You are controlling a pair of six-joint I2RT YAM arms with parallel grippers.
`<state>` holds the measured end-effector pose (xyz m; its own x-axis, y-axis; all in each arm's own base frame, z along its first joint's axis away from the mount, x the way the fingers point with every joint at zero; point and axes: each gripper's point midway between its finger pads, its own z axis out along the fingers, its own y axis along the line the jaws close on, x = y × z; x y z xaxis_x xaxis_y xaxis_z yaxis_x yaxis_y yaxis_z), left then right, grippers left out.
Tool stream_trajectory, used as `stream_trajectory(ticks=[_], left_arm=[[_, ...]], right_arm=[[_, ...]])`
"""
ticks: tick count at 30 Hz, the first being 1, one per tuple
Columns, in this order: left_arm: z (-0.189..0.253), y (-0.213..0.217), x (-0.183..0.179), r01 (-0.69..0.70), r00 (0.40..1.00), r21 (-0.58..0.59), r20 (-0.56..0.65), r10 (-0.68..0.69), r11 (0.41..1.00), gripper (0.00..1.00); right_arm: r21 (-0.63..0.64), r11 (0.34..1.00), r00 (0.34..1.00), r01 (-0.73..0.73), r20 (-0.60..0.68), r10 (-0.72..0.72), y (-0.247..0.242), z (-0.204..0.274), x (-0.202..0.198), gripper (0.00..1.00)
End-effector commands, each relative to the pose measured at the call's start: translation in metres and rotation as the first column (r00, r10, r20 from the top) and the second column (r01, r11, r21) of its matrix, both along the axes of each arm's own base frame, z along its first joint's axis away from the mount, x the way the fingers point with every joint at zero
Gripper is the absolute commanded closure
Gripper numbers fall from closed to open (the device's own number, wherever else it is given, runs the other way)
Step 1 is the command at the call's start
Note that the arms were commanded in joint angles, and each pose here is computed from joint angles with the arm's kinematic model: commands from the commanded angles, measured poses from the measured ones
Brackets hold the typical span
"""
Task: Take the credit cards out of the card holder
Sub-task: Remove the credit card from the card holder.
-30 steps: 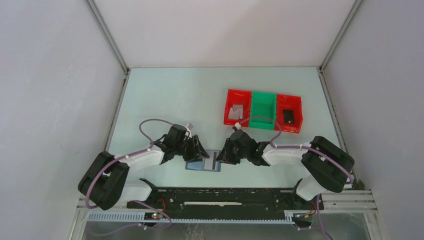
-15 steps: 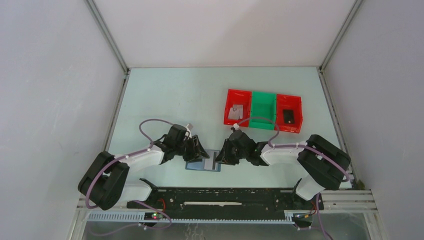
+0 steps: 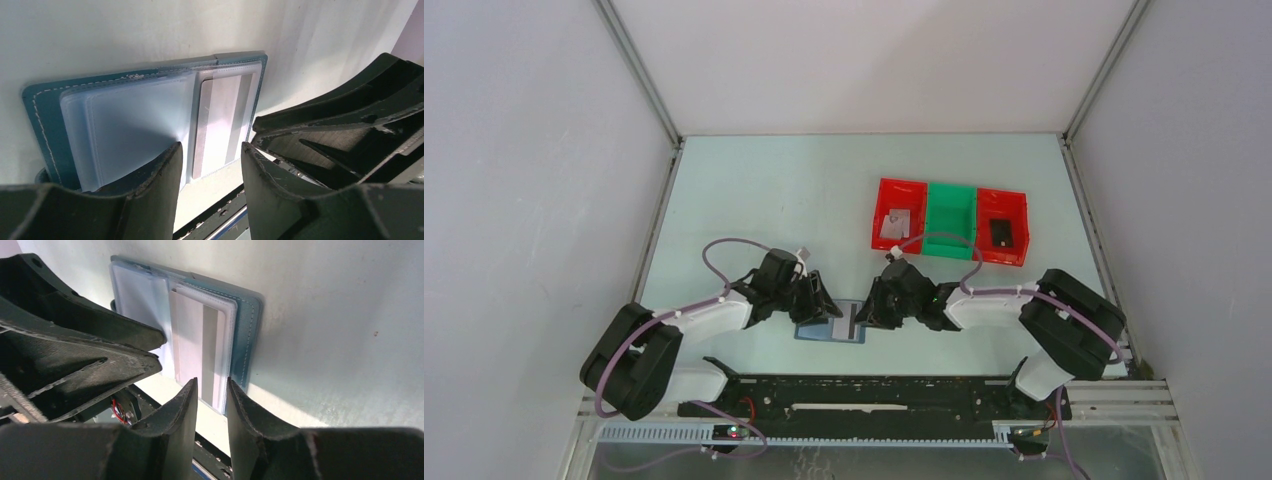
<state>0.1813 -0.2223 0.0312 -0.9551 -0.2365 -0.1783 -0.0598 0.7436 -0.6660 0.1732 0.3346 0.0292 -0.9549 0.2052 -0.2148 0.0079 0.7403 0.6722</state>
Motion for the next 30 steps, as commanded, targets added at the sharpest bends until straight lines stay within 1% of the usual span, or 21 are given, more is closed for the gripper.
stream_trajectory(ticks=[1,7,15,24,30], left_arm=[[0.007,-0.002,0.006,0.017,0.999,0.008,0.040,-0.017,1.000,0.48],[0.007,-0.002,0.006,0.019,0.999,0.008,0.037,-0.019,1.000,0.48],[0.006,-0.002,0.005,0.019,0.999,0.010,0.037,-0.019,1.000,0.48],[0.005,-0.001,0.004,0.020,0.999,0.012,0.036,-0.020,1.000,0.48],[0.005,-0.001,0.004,0.024,0.999,0.013,0.036,-0.024,1.000,0.50]], right_arm=[[0.034,0.999,0.996,0.008,0.092,-0.011,0.008,0.028,0.012,0.63],[0.048,0.999,0.996,-0.015,0.094,0.010,0.015,0.031,0.013,0.63],[0.065,0.997,0.998,-0.035,0.055,0.031,0.021,0.023,0.009,0.64],[0.042,0.999,0.999,-0.034,0.035,0.032,0.021,0.009,0.008,0.64],[0.049,0.998,0.999,-0.035,0.036,0.033,0.022,0.008,0.008,0.65]])
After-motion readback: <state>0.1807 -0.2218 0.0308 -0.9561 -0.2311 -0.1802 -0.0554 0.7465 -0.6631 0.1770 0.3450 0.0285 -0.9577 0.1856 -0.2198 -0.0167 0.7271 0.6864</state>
